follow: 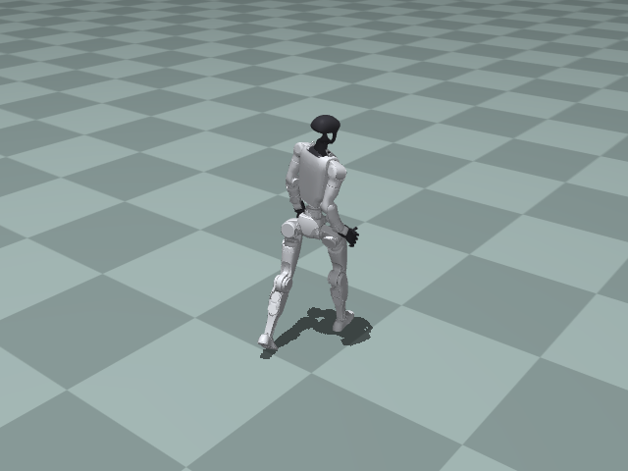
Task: Walk run
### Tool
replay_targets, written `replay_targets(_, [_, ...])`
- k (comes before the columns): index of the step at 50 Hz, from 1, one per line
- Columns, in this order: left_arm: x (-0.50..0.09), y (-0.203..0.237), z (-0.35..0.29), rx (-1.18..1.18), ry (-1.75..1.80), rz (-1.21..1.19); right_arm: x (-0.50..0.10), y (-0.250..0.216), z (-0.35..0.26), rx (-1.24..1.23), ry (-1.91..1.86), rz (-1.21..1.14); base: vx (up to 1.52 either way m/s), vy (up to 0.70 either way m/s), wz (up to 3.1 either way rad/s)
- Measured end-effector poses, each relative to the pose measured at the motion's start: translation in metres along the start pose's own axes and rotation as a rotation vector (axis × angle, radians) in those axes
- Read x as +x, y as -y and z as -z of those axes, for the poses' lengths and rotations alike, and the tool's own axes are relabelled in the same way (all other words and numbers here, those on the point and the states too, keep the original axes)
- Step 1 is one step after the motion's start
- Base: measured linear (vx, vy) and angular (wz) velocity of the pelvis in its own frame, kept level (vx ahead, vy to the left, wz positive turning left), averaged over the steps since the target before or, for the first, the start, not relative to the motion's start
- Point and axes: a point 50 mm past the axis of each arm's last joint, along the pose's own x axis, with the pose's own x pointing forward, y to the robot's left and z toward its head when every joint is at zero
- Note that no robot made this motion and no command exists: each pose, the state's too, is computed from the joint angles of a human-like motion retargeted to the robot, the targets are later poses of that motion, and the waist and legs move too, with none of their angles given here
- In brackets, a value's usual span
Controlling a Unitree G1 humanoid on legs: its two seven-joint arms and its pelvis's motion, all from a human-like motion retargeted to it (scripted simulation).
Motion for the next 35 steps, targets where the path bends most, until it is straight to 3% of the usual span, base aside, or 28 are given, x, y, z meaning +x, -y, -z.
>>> replay_targets(8, [-0.006,-0.034,-0.016,0.147,0.034,-0.116,0.007,-0.001,0.015,-0.166,-0.175,-0.210,1.03,-0.52,0.20])
replay_targets(18, [-0.014,-0.054,-0.039,0.051,0.201,-0.406,0.013,-0.004,0.005,-0.388,-0.151,-0.379,0.90,-0.39,-0.83])
replay_targets(23, [-0.009,-0.051,-0.034,0.104,0.112,-0.315,0.013,-0.011,0.012,-0.378,-0.212,-0.435,1.09,-0.32,0.12])
replay_targets(29, [-0.011,-0.061,-0.040,-0.050,0.181,-0.295,0.004,-0.027,0.028,-0.292,-0.267,-0.467,1.23,-0.30,-0.97])
replay_targets(35, [-0.019,-0.075,-0.012,-0.015,0.035,-0.216,0.015,-0.033,0.008,-0.350,-0.177,-0.406,1.18,-0.38,-0.12])
